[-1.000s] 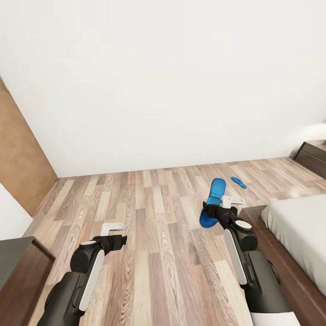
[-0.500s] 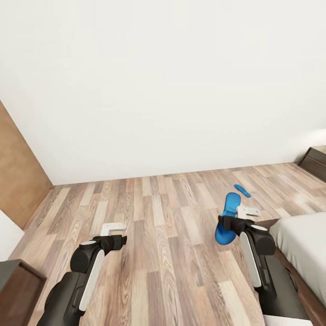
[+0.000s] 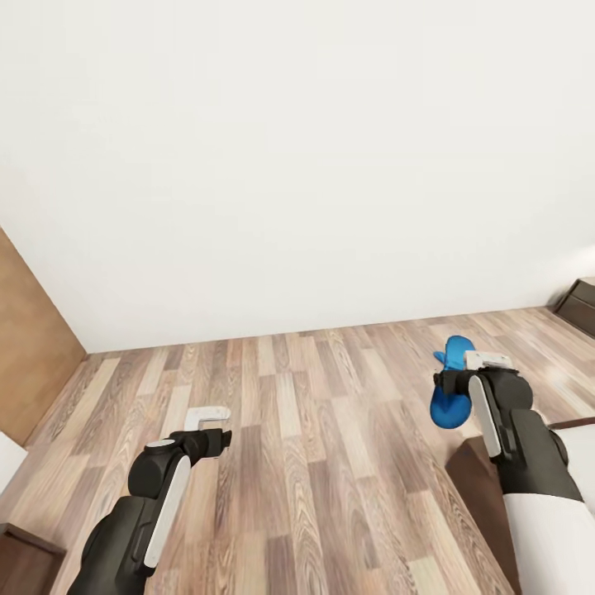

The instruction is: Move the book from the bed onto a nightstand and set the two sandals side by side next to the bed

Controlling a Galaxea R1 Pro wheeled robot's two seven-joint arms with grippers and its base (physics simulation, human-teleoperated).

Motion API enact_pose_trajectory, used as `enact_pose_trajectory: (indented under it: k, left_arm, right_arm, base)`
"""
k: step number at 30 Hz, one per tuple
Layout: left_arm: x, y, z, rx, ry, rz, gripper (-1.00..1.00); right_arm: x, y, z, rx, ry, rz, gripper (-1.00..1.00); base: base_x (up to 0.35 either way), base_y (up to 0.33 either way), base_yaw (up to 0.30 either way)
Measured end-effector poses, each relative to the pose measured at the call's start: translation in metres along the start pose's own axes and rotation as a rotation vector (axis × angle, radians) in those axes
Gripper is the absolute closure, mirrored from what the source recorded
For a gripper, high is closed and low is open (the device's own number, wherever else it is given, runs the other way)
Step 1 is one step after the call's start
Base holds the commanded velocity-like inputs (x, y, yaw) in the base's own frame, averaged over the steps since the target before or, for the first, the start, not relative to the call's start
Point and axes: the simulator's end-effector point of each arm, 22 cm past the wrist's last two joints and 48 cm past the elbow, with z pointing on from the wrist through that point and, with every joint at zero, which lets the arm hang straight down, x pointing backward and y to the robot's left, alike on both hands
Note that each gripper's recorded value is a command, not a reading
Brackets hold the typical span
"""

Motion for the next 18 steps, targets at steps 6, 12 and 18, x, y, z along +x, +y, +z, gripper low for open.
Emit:
enact_pose_trajectory:
  k: [6, 12, 18]
  left_arm:
    - [-0.007, 0.0, -0.008, 0.0, 0.0, 0.0, -1.0]
    - [-0.014, 0.0, -0.015, 0.0, 0.0, 0.0, -1.0]
    - [-0.02, 0.0, -0.023, -0.001, 0.0, 0.0, -1.0]
  right_arm:
    - [-0.076, 0.001, -0.054, -0.016, -0.199, 0.025, 1.0]
    - [-0.068, 0.02, -0.06, -0.042, -0.363, -0.009, 1.0]
    - [-0.021, 0.024, -0.06, -0.056, -0.399, -0.037, 1.0]
  base:
    - [0.335, 0.0, 0.0]
    - [0.335, 0.0, 0.0]
    - [0.335, 0.0, 0.0]
